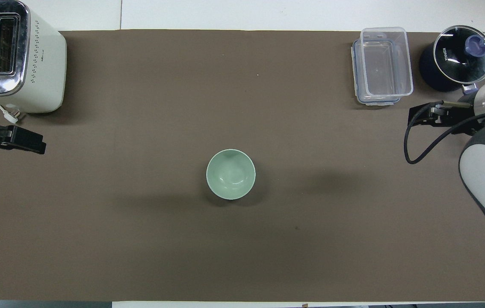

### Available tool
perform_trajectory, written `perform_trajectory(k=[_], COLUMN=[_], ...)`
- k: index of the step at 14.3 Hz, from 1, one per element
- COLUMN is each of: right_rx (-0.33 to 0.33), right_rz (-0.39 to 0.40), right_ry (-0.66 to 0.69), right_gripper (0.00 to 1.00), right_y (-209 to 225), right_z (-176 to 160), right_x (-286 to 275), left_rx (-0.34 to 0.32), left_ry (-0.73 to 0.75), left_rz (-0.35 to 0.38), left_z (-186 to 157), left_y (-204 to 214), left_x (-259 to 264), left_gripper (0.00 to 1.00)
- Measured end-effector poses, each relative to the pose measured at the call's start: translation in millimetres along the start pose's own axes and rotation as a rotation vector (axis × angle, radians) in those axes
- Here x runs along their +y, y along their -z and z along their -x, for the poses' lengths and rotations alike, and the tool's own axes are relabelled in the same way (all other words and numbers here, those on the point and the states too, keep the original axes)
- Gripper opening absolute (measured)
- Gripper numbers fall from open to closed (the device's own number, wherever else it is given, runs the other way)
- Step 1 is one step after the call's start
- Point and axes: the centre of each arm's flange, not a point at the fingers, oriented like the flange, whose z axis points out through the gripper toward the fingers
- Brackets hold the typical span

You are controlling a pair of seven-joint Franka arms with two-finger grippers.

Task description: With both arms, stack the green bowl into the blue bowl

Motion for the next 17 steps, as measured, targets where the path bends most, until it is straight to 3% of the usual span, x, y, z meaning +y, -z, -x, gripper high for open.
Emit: perform_trajectory(k=[6,17], right_rx=[-0.007,-0.066], right_rz=[0.032,0.044], right_ry=[0.009,0.022], right_gripper=[1.00,1.00], right_y=[32.0,42.7], right_z=[-15.7,7.5], right_x=[-1.8,9.9], left_rx=[-0.004,-0.008], left_ry=[-0.003,0.000], left_rz=[0.000,0.000], left_z=[2.0,2.2], left_y=[-1.7,-3.7], left_x=[2.0,0.1], left_gripper=[1.00,1.00])
